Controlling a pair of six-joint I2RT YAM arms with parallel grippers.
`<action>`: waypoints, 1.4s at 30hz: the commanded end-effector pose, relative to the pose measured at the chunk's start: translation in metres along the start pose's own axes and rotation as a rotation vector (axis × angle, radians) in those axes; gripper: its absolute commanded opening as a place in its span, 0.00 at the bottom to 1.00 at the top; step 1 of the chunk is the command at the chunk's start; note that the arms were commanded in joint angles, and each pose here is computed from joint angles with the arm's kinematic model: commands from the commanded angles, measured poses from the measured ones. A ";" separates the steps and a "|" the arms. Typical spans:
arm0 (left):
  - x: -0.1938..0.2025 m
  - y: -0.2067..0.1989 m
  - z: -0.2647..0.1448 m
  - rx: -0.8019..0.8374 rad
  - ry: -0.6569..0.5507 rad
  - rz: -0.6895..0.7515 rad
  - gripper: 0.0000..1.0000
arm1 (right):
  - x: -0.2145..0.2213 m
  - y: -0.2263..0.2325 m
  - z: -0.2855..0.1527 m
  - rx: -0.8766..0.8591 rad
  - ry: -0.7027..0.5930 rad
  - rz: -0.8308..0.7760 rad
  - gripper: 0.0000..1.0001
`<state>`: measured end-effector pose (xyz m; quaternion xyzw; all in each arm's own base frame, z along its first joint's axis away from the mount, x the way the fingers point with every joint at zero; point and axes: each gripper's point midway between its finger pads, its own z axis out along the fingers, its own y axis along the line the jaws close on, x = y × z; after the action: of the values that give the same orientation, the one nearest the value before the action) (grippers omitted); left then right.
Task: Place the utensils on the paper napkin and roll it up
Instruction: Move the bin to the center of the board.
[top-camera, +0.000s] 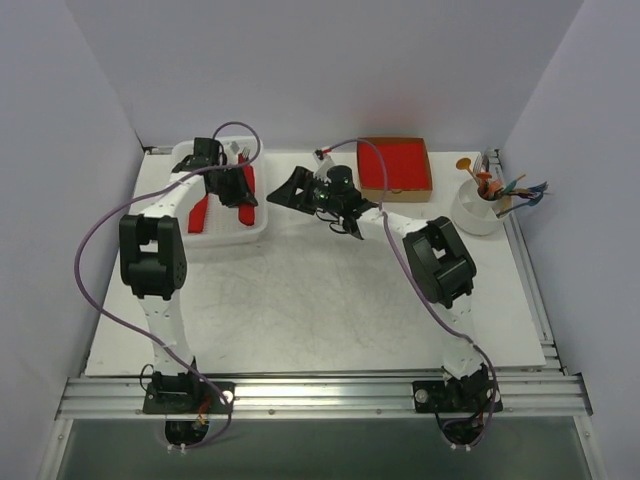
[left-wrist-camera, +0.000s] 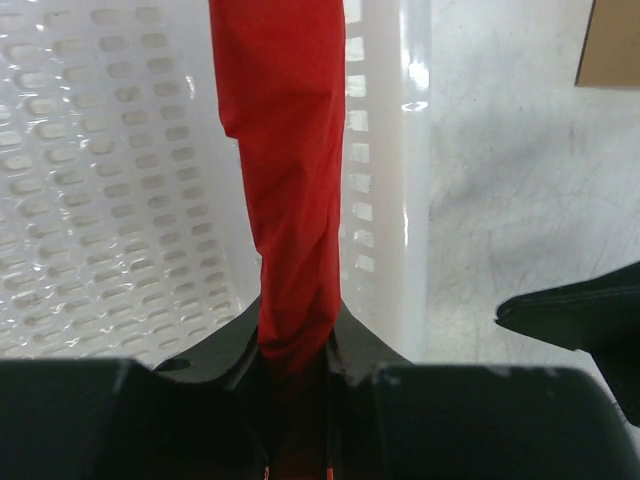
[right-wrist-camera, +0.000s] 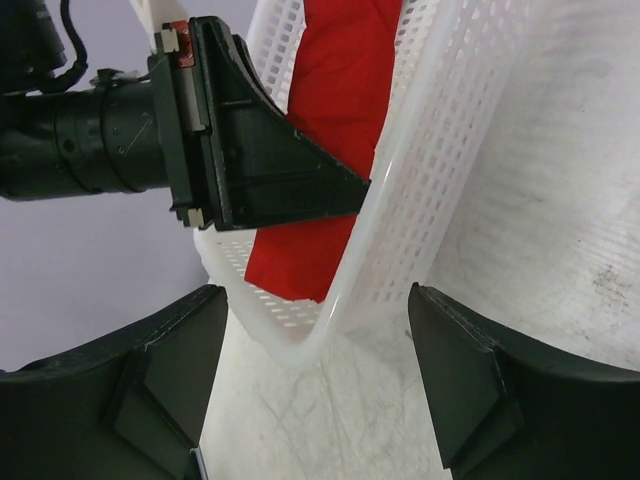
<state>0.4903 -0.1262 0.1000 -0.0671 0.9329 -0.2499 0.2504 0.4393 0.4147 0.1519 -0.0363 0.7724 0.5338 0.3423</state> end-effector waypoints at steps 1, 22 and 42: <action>-0.008 -0.026 0.010 0.091 -0.029 0.062 0.02 | 0.001 -0.004 0.014 0.010 0.020 -0.006 0.73; 0.016 -0.037 -0.003 0.140 -0.077 0.039 0.03 | 0.012 -0.024 0.025 0.114 0.059 -0.009 0.30; -0.010 -0.022 0.007 0.135 -0.087 0.004 0.02 | 0.012 -0.019 0.017 0.139 0.004 0.014 0.00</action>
<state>0.4878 -0.1448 0.0966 -0.0627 0.9137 -0.2970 0.2702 0.4493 0.4266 0.1052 -0.0102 0.8167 0.4826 0.3162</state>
